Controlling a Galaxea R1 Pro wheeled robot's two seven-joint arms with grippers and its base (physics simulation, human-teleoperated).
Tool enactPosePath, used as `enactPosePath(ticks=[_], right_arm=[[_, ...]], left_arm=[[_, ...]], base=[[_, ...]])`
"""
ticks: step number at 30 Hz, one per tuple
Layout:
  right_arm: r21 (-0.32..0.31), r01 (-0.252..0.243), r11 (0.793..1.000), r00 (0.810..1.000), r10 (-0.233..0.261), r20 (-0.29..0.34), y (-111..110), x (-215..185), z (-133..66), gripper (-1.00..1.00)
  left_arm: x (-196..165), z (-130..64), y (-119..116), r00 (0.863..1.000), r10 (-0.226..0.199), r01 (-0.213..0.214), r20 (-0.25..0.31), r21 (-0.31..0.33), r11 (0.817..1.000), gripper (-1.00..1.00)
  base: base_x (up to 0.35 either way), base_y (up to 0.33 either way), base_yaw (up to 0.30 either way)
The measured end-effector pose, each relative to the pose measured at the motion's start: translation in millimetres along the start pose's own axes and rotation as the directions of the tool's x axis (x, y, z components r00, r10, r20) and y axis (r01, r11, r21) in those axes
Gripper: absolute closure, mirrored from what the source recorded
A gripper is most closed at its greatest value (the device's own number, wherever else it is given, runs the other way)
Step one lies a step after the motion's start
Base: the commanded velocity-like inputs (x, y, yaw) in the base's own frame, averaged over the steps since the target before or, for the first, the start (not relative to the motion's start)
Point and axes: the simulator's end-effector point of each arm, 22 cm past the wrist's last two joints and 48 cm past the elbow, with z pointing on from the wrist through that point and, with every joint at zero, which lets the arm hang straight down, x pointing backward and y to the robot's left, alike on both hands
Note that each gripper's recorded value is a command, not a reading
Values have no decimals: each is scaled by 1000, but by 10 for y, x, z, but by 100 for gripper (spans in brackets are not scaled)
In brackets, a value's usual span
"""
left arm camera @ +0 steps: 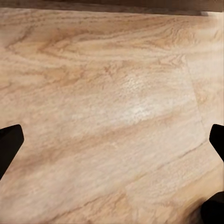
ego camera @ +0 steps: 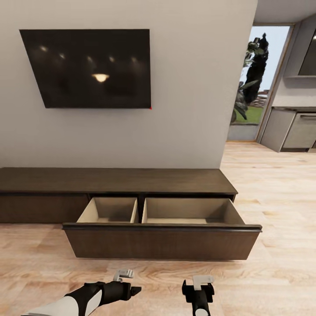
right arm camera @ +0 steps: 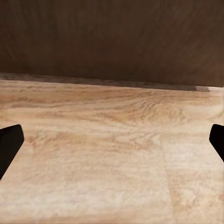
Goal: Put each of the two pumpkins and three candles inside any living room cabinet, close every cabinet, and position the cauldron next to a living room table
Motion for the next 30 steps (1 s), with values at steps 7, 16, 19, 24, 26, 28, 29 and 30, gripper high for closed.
enactPosePath(ticks=[7,16,19,24,26,28,29,30], right_arm=[[-8,-3,1000,1000,3,-3,33,-131,-89,-100],[-11,-4,1000,1000,4,-6,28,-295,-193,-100],[-15,-5,1000,1000,5,-6,42,-360,-231,-100],[-18,-7,1000,1000,6,-10,54,-454,-289,-100],[-19,-6,1000,1000,6,-11,51,-490,-310,-100],[-20,-6,1000,1000,6,-13,53,-520,-335,-100],[-21,-6,1000,1000,6,-14,54,-533,-348,-100],[-22,-6,1000,1000,6,-17,58,-533,-367,-100]], left_arm=[[-105,-94,-70,1000,0,0,-1,0,1000,-100],[-243,-209,-183,1000,0,0,-1,2,1000,-100],[-290,-253,-205,1000,0,0,0,-1,1000,-100],[-363,-325,-216,1000,0,0,0,-15,1000,-100],[-392,-353,-211,1000,0,0,0,-26,1000,-100],[-420,-379,-216,1000,0,0,0,-34,999,-100],[-434,-392,-225,1000,0,0,0,-35,999,-100],[-448,-403,-235,1000,0,0,0,-36,999,-100]], base=[[0,0,0],[0,0,0],[0,0,0],[0,0,0],[0,0,0],[0,0,0],[0,0,0],[0,0,0]])
